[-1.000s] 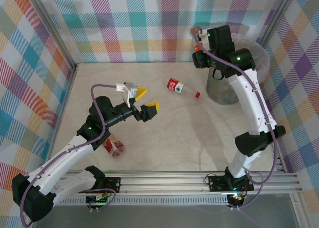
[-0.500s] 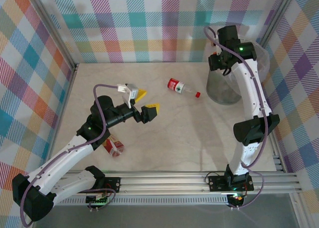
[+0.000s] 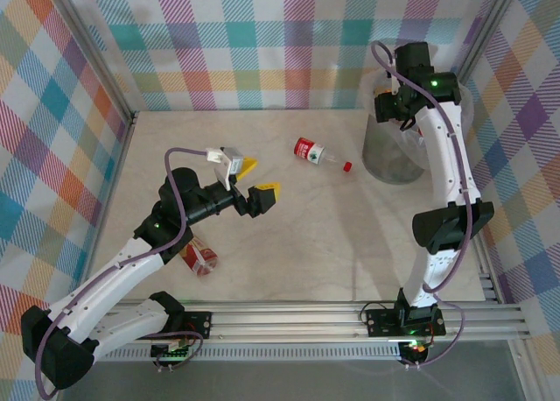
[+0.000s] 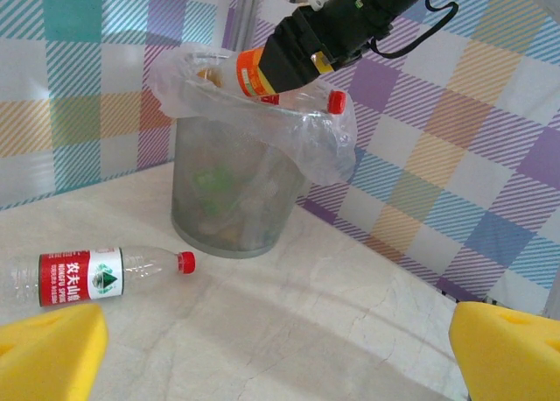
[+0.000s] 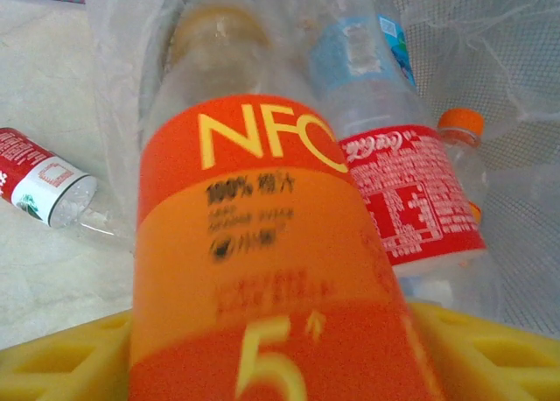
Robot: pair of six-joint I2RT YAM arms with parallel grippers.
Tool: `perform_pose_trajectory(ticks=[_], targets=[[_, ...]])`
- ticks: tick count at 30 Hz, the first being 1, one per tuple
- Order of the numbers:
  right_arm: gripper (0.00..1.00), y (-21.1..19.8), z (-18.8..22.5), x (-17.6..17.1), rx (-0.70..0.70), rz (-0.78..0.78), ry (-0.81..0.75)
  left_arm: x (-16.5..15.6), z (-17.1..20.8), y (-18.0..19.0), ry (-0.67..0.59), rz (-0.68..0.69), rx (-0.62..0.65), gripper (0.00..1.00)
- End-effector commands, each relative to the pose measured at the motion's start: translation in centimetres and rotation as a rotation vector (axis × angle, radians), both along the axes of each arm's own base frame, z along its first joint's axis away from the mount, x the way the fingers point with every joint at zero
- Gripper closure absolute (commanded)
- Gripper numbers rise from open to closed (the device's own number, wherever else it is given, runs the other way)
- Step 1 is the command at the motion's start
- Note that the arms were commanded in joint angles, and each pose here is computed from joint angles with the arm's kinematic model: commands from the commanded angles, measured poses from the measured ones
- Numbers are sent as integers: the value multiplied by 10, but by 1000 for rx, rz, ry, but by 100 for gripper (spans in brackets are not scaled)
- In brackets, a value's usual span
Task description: Put the plastic bottles in the bin
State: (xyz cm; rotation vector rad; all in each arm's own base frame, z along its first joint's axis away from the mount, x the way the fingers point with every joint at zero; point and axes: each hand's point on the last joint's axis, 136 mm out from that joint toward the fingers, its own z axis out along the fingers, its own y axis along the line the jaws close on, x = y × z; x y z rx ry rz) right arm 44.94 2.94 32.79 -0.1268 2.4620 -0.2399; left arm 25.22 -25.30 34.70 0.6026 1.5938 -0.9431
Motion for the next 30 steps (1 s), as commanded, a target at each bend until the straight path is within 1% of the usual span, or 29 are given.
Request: perform_pose_trajectory(ticks=[1, 5, 9, 12, 14, 17, 24, 27, 29, 30], targets=[[25, -4, 3, 3, 11, -15, -5, -3, 14, -1, -31, -8, -10, 0], [21, -5, 5, 3, 14, -23, -14, -3, 14, -2, -27, -10, -8, 0], [17, -8, 17, 1, 18, -48, -50, -2, 12, -3, -22, -12, -3, 0], [16, -1, 30, -4, 73, -30, -80, -3, 12, -3, -18, -16, 1, 0], [18, 5, 37, -9, 117, -11, -91, -3, 12, -4, -17, -18, 2, 0], [21, 8, 37, -18, 142, -10, -85, -3, 11, -3, -16, -17, 3, 0], [21, -11, 33, -36, 94, -97, -113, -3, 11, -4, -15, -21, 2, 0], [22, -12, 31, -44, 107, -117, -112, -3, 11, -4, -14, -23, 4, 0], [26, -10, 28, -48, 130, -113, -107, -3, 10, -4, -12, -22, 5, 0], [30, -7, 27, -49, 146, -102, -110, -3, 10, -5, -11, -24, 7, 0]])
